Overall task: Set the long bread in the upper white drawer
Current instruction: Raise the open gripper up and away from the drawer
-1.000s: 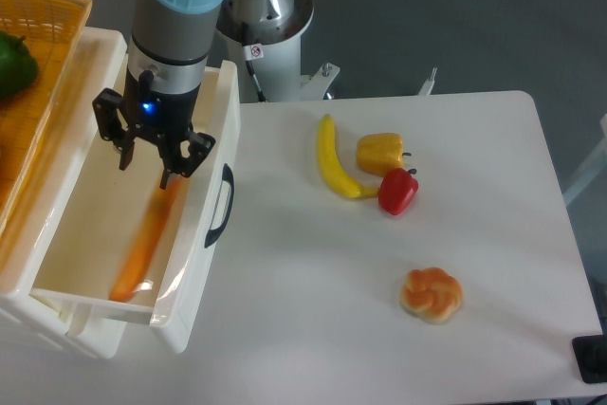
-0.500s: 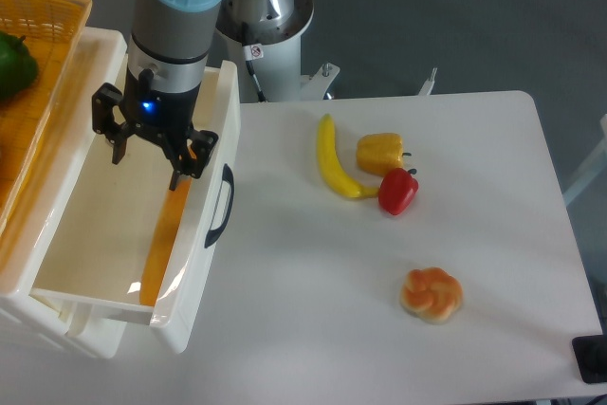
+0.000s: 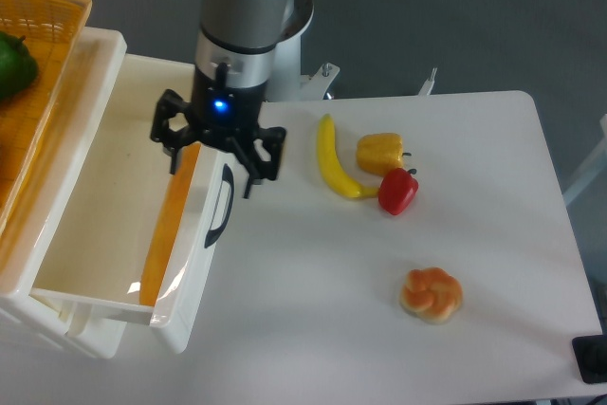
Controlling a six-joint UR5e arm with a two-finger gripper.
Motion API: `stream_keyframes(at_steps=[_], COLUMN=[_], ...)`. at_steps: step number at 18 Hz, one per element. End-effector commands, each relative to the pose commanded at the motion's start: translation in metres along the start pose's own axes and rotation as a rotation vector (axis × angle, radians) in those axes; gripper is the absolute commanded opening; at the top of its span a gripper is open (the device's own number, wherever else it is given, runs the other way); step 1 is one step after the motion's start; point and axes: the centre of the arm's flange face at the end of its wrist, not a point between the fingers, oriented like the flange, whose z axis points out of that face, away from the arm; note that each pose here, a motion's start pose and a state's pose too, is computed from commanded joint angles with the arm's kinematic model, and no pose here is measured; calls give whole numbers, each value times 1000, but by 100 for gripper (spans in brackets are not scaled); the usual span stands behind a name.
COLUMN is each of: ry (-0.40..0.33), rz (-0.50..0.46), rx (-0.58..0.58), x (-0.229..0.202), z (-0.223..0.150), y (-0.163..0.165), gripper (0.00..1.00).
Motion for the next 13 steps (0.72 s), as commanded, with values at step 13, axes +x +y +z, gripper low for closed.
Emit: stream_keyframes(at_steps=[13], ry=[-168], rz=[206], rx=[-315], x=[-78], z=[61], y=[42], gripper=[100])
